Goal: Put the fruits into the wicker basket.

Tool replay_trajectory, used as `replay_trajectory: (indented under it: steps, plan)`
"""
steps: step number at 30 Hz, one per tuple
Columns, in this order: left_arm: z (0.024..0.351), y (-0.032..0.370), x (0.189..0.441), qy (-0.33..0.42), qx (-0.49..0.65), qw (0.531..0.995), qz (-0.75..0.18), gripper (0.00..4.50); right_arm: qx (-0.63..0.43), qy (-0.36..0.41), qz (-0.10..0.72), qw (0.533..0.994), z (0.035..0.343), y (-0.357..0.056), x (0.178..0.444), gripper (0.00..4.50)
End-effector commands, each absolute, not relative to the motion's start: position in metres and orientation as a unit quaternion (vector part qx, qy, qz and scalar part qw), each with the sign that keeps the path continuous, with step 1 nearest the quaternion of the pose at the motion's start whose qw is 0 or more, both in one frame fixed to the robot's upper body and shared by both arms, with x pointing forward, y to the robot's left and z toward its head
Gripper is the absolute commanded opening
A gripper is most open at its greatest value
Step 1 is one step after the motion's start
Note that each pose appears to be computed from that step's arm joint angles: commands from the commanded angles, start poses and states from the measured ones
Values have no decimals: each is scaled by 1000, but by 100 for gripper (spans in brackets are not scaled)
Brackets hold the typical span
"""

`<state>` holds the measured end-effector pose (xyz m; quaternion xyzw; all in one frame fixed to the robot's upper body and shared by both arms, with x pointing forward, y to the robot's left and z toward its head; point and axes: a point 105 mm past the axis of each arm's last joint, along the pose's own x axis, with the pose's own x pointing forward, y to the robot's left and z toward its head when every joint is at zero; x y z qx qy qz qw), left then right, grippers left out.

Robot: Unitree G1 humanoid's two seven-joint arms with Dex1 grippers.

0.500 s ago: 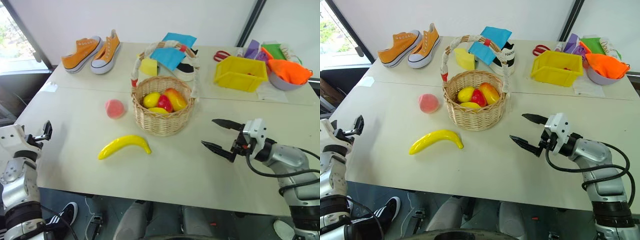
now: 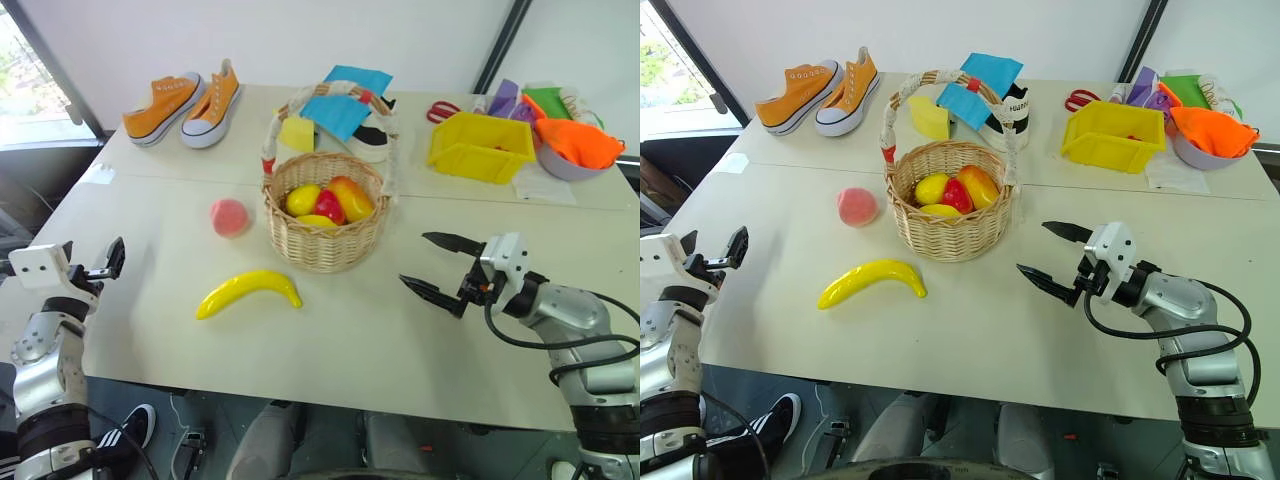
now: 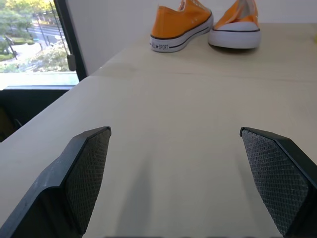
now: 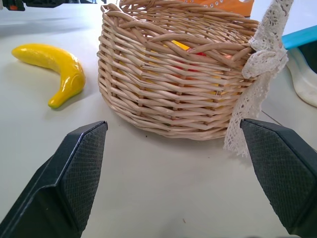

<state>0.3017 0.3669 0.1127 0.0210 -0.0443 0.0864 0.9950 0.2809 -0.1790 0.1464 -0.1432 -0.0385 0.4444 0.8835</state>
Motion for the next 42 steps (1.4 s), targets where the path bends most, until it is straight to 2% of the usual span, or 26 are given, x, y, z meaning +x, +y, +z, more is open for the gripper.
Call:
replay_trajectory:
  steps: [1, 15, 17, 19, 23, 30, 32, 38, 42]
  plan:
    - [129, 365, 301, -69, 42, 993, 81, 450, -152, -61, 441, 882, 155, -179, 282, 448]
    - [133, 339, 297, -70, 38, 997, -19, 450, -157, -63, 448, 878, 157, -178, 284, 448]
    - [131, 331, 295, -61, 31, 996, -48, 450, -160, -61, 455, 874, 157, -177, 282, 448]
    - [129, 311, 291, -42, 25, 992, -116, 450, -159, -48, 486, 858, 158, -173, 271, 448]
    - [129, 272, 278, 11, -5, 966, -258, 450, -170, 1, 561, 810, 157, -171, 238, 448]
    - [128, 218, 265, 100, 22, 899, -426, 450, -185, 50, 618, 763, 160, -161, 215, 448]
    - [124, 209, 267, 115, 67, 885, -447, 450, -190, 61, 623, 756, 156, -159, 212, 448]
    - [126, 187, 267, 147, 78, 848, -503, 450, -189, 43, 603, 774, 154, -158, 222, 448]
    - [122, 185, 275, 152, 132, 843, -499, 450, -186, 23, 588, 787, 155, -156, 228, 448]
